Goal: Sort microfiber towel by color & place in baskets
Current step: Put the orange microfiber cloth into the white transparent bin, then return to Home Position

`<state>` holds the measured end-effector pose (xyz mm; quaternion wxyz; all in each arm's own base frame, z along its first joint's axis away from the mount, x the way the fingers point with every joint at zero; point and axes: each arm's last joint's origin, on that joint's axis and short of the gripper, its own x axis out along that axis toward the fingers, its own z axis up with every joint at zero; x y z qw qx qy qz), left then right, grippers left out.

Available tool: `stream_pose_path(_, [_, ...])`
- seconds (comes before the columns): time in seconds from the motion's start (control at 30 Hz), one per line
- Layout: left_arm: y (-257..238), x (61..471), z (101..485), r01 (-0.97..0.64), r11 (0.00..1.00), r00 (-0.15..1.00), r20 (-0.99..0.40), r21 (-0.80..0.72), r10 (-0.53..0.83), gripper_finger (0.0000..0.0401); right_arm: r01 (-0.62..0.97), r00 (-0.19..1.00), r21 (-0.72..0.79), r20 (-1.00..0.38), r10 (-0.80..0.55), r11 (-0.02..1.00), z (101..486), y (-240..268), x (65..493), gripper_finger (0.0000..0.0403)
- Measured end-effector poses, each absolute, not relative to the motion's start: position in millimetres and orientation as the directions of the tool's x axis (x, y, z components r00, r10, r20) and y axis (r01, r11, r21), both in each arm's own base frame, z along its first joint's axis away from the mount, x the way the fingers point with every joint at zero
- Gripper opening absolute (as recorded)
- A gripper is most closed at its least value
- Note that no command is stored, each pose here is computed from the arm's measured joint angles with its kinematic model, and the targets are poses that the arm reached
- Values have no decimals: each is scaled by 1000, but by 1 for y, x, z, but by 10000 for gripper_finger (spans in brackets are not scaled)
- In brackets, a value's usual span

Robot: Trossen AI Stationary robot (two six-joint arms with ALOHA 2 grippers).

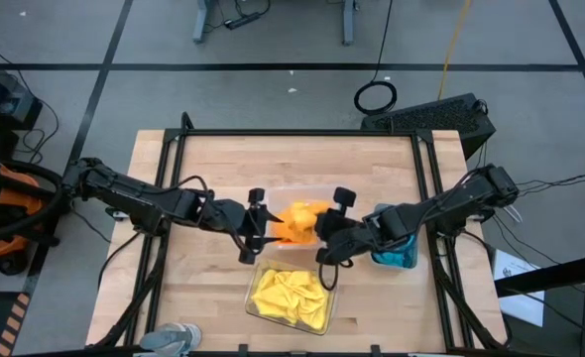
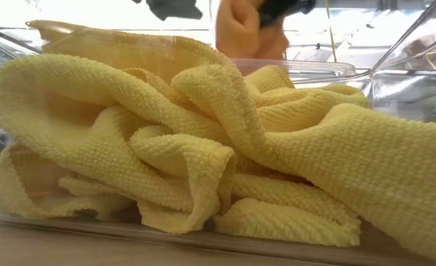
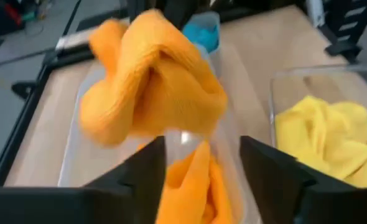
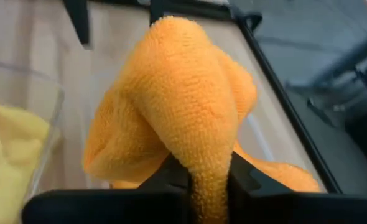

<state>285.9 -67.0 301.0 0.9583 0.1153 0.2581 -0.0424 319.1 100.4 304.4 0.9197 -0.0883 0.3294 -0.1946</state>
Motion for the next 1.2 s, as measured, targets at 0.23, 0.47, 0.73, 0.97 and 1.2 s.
stream_pose_path(0.23, [-66, 285, 299, 94, 983, 854, -520, 159, 2, 254, 415, 546, -277, -686, -481, 867, 290, 81, 308, 31])
stream_pose_path(0.47, [-66, 284, 298, 54, 993, 844, -536, 106, 12, 255, 459, 492, -237, -735, -467, 856, 270, 66, 310, 74])
stream_pose_path(0.73, [-72, 290, 280, 19, 994, 889, -457, 109, 33, 255, 451, 493, -117, -794, -356, 885, 255, 56, 316, 158])
stream_pose_path(0.97, [-76, 293, 276, 25, 993, 930, -368, 119, 21, 255, 433, 496, -94, -805, -324, 897, 259, 60, 312, 211])
stream_pose_path(1.2, [-95, 292, 285, 87, 987, 960, -275, 137, -46, 255, 438, 498, -84, -806, -319, 895, 264, 64, 309, 223])
